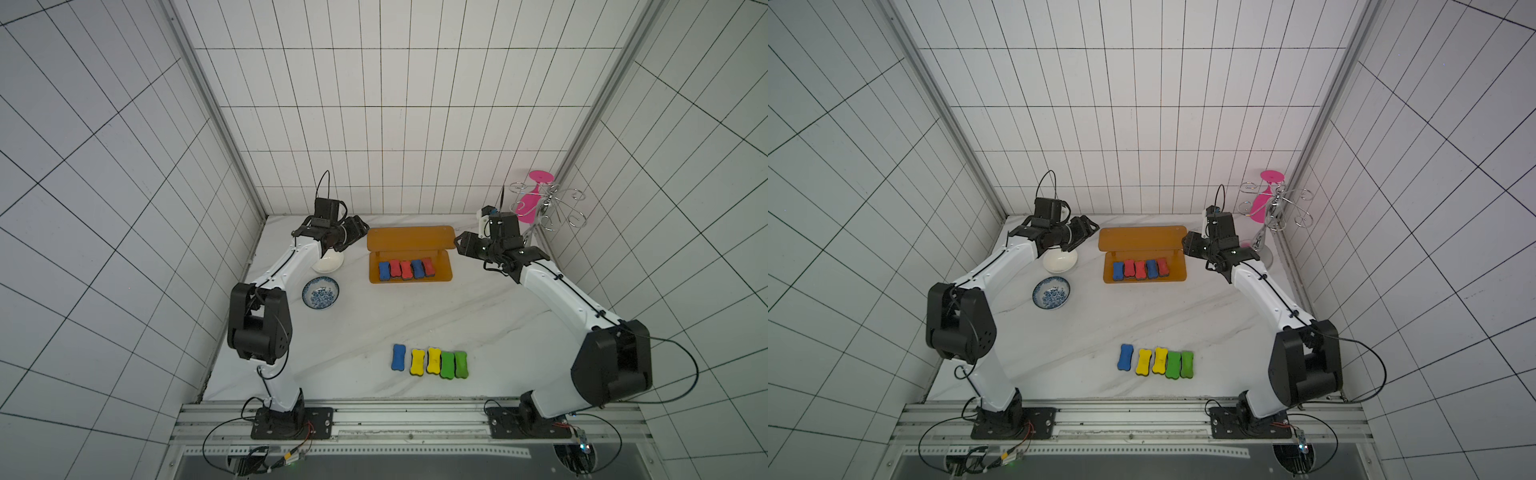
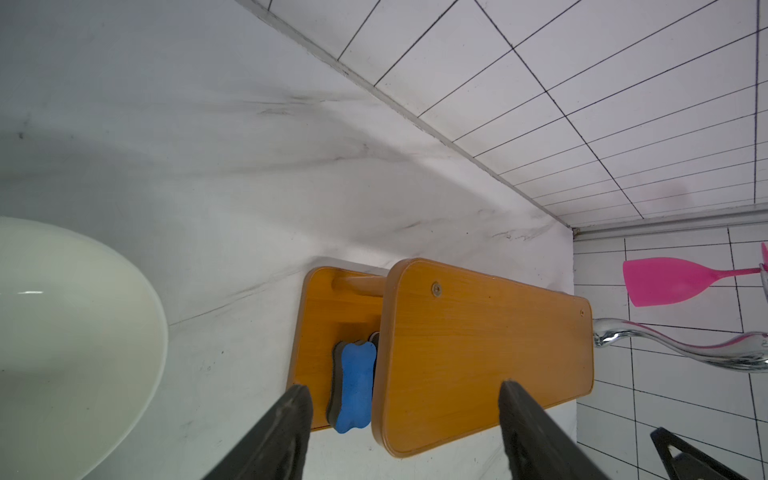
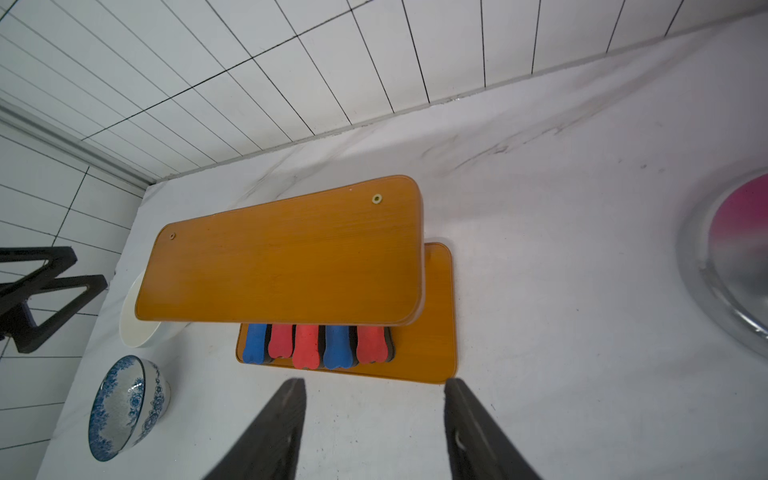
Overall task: Remove the whiteboard erasers from the shelf
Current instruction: Adjust the shelf at the center of the board, then pick up the whiteboard eraser from the shelf, then place the whiteboard eraser at the center of the board.
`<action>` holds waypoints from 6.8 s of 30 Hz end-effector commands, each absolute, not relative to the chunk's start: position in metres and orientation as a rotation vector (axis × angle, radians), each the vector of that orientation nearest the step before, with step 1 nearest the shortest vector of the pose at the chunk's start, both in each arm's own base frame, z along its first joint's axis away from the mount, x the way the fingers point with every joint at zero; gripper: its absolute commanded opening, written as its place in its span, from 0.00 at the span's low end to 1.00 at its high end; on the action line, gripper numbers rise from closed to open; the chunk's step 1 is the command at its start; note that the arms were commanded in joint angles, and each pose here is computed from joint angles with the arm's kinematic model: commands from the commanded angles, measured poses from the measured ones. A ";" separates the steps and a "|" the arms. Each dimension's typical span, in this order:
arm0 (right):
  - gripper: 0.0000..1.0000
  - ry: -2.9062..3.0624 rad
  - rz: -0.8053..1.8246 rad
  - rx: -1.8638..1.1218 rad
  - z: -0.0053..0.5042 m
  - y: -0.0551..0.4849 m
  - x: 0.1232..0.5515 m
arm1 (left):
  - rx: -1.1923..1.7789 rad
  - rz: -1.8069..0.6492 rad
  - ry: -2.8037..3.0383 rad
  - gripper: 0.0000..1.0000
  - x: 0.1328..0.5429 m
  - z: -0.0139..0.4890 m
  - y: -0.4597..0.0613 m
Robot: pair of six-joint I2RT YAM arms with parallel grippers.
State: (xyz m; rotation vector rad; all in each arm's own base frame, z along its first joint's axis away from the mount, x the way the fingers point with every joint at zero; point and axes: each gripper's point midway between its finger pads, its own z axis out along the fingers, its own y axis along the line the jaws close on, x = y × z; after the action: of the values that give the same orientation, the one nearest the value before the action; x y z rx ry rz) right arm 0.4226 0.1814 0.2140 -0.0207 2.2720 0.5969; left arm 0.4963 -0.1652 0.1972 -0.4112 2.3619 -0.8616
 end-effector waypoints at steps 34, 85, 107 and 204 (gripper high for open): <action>0.32 2.340 0.575 -0.191 0.164 0.228 0.511 | -0.333 -0.985 2.449 0.28 0.464 0.159 -0.190; 0.29 2.254 1.038 -0.013 0.095 0.247 0.455 | -0.432 -0.874 2.444 0.45 0.451 0.152 -0.157; 0.36 2.309 1.112 -0.020 0.052 0.274 0.477 | -0.440 -0.887 2.454 0.45 0.450 0.149 -0.157; 0.18 2.530 0.650 0.218 0.029 0.159 0.206 | -0.393 -0.858 2.394 0.66 0.415 0.176 -0.158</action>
State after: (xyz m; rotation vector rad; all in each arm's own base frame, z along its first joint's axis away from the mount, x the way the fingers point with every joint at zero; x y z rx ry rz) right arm 0.2142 0.1593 0.0337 0.2727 2.4805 0.6873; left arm 0.4120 -0.1574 0.1634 -0.4191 2.4415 -0.8590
